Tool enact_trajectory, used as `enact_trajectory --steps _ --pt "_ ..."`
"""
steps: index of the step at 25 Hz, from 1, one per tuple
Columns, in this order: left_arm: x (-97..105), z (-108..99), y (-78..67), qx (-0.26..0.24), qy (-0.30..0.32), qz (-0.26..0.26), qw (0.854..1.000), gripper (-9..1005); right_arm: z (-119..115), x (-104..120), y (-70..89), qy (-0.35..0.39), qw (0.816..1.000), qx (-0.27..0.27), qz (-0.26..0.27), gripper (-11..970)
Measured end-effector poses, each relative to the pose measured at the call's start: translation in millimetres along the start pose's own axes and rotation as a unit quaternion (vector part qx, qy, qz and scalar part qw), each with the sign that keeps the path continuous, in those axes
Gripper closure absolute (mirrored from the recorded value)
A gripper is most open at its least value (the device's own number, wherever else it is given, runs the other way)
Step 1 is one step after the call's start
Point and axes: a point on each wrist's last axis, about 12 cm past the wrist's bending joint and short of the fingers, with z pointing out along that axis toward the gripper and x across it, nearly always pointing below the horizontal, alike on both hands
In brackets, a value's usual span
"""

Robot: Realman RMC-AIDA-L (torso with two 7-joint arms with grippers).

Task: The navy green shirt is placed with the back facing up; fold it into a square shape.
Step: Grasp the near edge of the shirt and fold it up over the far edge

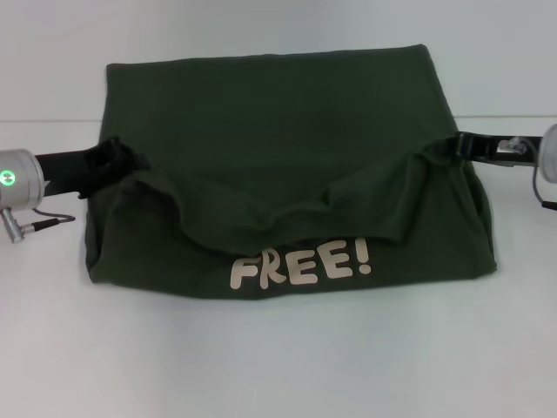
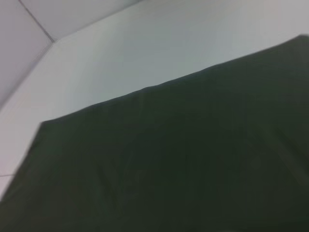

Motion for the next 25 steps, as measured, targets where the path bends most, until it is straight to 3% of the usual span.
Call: enact_trajectory --steps 8,14,19,25 --pt "-23.6 0.6 -16.9 -0.009 -0.057 0.037 0.998 938 1.3 -27.4 5.7 -0.060 0.998 0.022 -0.008 923" --pt "-26.2 14.4 -26.2 -0.027 -0.056 0.058 0.996 927 11.5 -39.4 12.5 -0.074 0.996 0.048 -0.030 923" --pt "-19.9 25.0 -26.7 -0.049 -0.059 0.065 0.995 918 26.1 -35.9 18.3 -0.078 0.991 0.091 -0.060 925" --pt "-18.4 16.0 -20.6 -0.058 -0.093 0.055 0.992 907 31.8 -37.6 28.6 -0.086 0.989 0.093 -0.075 922"
